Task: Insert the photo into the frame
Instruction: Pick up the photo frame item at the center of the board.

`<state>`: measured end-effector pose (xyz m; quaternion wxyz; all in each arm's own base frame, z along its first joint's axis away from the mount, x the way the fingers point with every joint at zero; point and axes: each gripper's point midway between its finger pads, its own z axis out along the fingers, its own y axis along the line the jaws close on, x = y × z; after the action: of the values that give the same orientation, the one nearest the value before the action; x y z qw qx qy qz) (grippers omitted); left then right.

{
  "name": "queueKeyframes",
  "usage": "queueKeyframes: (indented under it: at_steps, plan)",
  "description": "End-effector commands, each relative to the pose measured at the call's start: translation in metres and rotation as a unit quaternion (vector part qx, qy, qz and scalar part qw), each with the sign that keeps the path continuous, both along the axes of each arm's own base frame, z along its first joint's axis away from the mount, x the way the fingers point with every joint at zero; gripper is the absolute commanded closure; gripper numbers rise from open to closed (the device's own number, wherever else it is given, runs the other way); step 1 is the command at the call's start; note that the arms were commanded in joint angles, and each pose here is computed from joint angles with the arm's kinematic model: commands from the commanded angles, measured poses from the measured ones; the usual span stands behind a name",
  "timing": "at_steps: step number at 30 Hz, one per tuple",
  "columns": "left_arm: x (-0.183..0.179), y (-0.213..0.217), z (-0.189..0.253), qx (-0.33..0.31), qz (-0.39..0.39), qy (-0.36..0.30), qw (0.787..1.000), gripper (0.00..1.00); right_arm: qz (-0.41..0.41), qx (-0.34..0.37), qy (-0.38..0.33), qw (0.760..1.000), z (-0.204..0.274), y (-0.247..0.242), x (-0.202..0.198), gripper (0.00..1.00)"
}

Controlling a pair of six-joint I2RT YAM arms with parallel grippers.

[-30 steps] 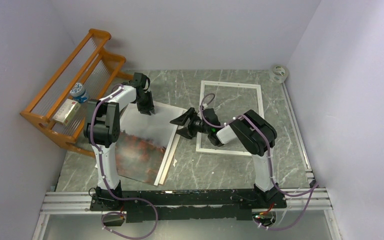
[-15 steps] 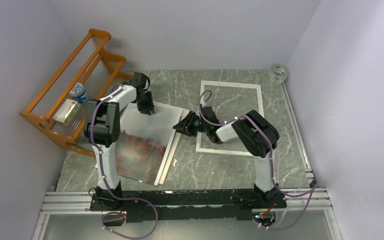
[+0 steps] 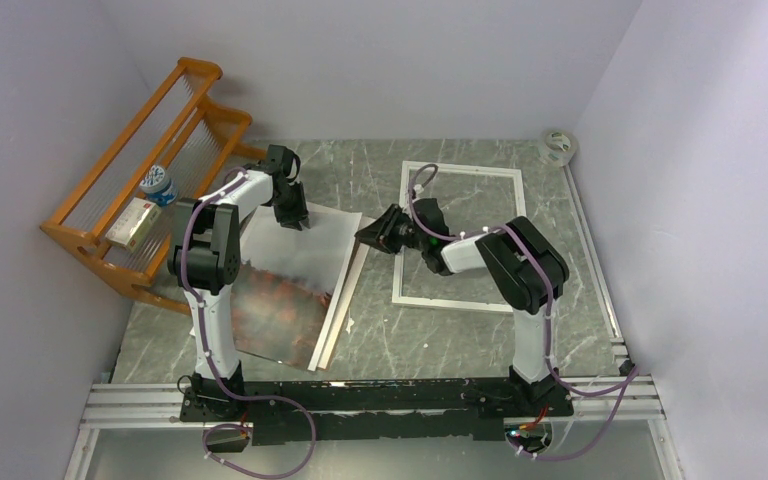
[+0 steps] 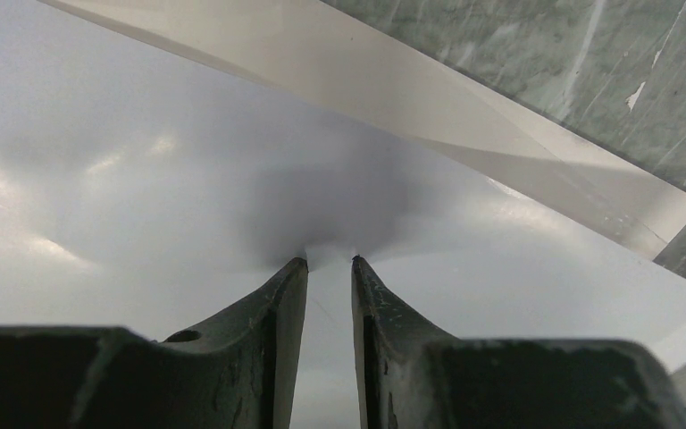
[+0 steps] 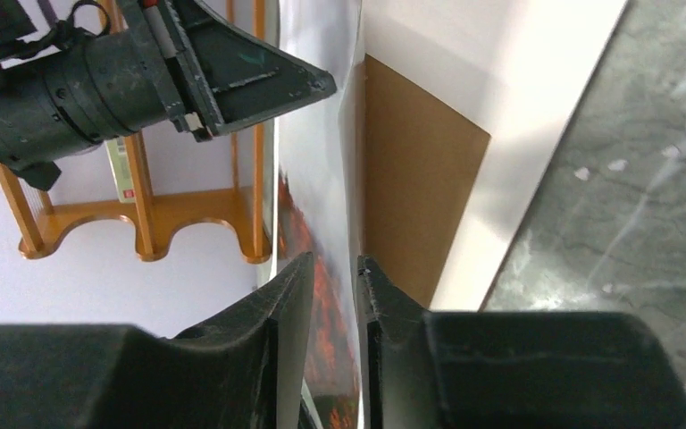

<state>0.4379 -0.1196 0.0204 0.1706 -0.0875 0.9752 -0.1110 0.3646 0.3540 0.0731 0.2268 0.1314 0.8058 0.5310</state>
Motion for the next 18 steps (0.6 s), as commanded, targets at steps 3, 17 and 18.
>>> queueKeyframes:
  at_steps: [3,17,18]
  plan:
    - [-0.075,0.003,-0.059,0.017,-0.011,0.152,0.988,0.68,0.006,0.007,-0.059,0.998,0.025,0.008,0.019,0.79]
    - [-0.068,0.001,-0.045,0.012,-0.005,0.135,0.991,0.66,0.007,-0.034,-0.065,0.997,0.023,0.002,0.027,1.0]
    - [-0.067,0.002,-0.041,0.012,-0.004,0.13,0.991,0.65,0.008,-0.042,-0.069,0.997,0.027,0.0,0.029,1.0]
